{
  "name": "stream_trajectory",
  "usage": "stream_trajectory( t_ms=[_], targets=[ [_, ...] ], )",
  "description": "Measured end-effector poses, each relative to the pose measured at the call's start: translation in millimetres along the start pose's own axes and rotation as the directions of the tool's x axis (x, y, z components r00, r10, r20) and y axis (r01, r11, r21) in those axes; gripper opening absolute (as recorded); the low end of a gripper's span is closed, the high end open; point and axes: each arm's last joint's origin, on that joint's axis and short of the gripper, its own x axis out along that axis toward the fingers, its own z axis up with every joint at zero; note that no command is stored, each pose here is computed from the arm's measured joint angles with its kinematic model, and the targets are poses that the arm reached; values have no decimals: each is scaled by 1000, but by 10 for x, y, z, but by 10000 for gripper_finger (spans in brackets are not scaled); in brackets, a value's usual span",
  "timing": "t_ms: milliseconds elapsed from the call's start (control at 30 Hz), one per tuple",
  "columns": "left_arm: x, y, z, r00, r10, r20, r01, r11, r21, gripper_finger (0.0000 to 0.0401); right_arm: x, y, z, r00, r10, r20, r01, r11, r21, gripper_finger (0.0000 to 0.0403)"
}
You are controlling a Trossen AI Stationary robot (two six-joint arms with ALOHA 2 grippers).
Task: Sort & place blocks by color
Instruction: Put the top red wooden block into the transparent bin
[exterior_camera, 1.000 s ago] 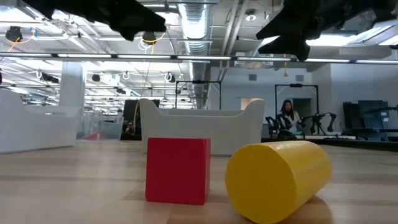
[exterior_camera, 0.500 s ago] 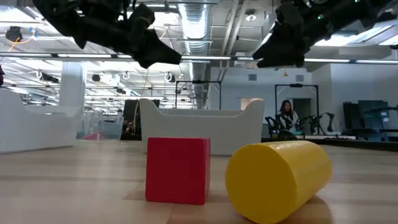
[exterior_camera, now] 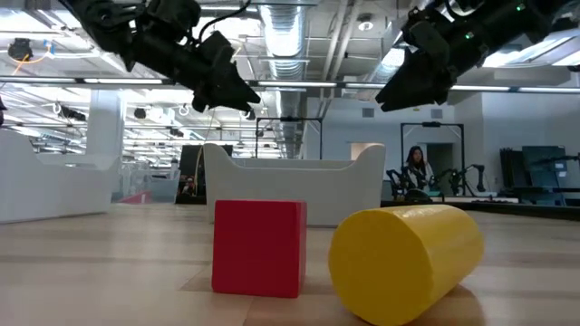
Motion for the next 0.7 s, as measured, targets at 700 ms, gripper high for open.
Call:
stream_trajectory(
  t_ms=[700],
  targets=[
    [-15,10,82,991,-103,83,106,994,-28,261,0,-3,-9,1000,-4,-9,4,997,75,232]
  ],
)
